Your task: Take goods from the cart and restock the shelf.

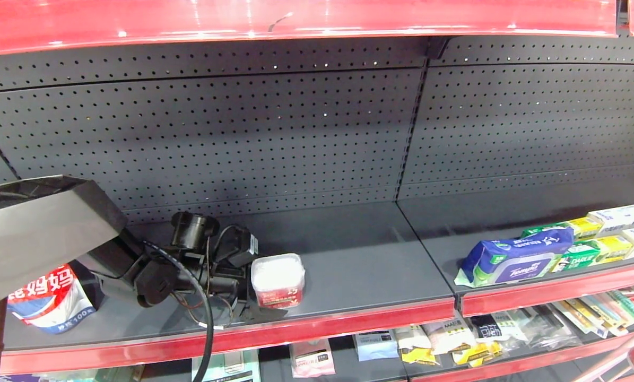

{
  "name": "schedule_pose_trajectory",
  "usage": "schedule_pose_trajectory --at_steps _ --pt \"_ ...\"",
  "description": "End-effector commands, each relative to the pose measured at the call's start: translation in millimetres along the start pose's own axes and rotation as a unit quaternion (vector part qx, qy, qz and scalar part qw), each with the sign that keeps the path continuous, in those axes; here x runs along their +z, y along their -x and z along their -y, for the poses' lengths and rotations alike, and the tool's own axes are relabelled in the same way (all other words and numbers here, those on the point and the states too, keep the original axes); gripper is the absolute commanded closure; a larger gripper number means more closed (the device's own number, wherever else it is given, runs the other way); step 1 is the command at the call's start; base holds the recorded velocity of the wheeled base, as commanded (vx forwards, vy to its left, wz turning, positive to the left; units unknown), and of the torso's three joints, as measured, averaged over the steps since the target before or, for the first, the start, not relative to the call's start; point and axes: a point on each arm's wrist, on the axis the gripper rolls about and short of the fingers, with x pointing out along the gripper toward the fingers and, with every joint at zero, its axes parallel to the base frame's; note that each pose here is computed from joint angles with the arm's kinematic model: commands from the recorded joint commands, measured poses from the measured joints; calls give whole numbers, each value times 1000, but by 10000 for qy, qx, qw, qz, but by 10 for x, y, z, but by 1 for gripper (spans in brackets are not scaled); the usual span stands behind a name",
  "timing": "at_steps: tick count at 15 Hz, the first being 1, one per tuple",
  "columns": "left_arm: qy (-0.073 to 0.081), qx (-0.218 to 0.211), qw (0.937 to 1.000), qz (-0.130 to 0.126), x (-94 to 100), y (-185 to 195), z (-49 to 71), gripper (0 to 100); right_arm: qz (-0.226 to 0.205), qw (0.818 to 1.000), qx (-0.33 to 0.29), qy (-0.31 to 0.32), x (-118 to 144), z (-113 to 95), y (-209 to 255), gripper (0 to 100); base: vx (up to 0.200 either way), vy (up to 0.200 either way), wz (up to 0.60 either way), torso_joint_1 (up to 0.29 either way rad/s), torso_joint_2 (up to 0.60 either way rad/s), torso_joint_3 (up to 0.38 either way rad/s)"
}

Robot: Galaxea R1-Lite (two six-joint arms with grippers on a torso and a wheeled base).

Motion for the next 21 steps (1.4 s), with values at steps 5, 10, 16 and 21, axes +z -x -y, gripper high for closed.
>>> schedule_pose_trajectory --at_steps 5,10,16,21 --pt "542 205 9979 298 462 307 134 0 -54 10000 6 -26 -19 -3 -10 100 0 0 0 0 0 0" --pt "503 328 9973 426 580 338 110 0 -53 10000 14 -26 -27 -4 -7 100 0 0 0 0 0 0" --pt "1269 2920 9440 867 1058 24 169 0 -23 10000 10 -35 -21 -3 -2 100 0 0 0 0 0 0" --pt "1714 3869 9029 764 1076 481 548 0 -260 9994 -248 -18 28 11 -92 100 0 0 0 0 0 0"
